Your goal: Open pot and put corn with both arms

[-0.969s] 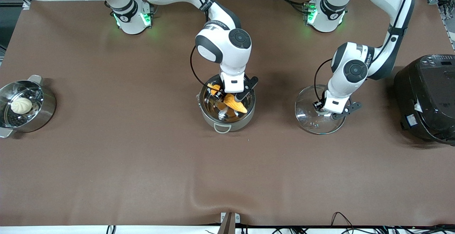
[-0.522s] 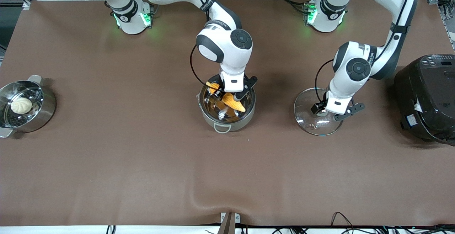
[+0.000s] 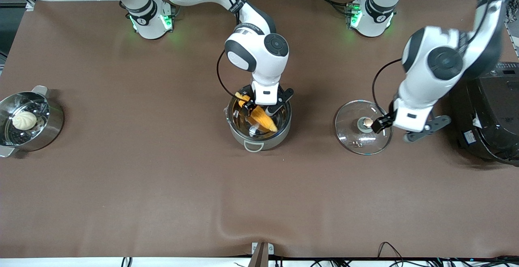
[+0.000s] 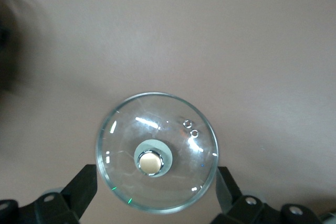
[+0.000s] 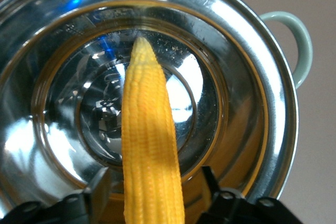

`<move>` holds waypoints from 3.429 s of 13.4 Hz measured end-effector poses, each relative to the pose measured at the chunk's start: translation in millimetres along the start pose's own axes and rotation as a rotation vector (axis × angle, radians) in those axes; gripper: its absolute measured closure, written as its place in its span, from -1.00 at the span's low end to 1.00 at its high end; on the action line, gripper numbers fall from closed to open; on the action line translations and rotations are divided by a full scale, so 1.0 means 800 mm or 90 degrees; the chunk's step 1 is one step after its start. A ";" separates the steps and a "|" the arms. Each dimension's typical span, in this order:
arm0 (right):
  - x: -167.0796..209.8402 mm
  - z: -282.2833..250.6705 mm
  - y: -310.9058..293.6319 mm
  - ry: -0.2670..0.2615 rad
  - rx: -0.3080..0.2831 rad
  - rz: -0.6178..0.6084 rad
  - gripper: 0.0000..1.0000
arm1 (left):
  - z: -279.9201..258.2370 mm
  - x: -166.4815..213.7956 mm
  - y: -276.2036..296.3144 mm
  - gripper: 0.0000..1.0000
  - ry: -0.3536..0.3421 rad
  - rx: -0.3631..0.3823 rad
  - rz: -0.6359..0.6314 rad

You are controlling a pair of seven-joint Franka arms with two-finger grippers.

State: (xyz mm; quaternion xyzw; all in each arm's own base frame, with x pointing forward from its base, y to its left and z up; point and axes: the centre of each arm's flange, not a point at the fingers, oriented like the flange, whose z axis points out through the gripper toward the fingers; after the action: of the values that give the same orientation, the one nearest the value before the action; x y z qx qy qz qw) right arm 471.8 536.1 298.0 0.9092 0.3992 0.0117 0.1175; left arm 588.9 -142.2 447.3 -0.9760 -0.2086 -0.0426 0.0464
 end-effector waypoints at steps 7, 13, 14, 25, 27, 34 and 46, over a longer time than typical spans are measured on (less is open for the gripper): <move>0.006 -0.020 0.047 0.019 -0.001 0.051 -1.00 | -0.110 0.022 -0.005 -1.00 0.010 0.001 0.075; -0.059 -0.106 0.249 -0.030 0.082 0.208 -1.00 | -0.170 0.022 -0.020 -1.00 0.011 0.004 0.118; -0.081 -0.116 0.285 -0.054 0.089 0.227 -1.00 | -0.180 0.018 -0.023 -1.00 0.009 -0.002 0.125; -0.340 -0.045 0.592 -0.135 0.195 0.365 -1.00 | -0.213 0.009 -0.051 -1.00 -0.005 -0.035 0.150; -0.370 -0.089 0.583 -0.104 0.175 0.376 -1.00 | -0.215 0.012 -0.058 -1.00 -0.005 -0.034 0.158; -0.448 -0.180 0.583 -0.041 0.170 0.440 -1.00 | -0.218 0.022 -0.080 -1.00 -0.004 -0.033 0.189; -0.514 -0.235 0.624 -0.060 0.192 0.541 -1.00 | -0.218 0.020 -0.081 -1.00 -0.016 -0.044 0.230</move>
State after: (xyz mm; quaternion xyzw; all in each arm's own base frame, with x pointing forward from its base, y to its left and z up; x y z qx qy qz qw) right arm 531.3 -51.7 622.4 0.9989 -0.0177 -0.0408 -0.0132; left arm 565.7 -95.8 626.4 -0.9990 -0.0289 -0.0288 0.0171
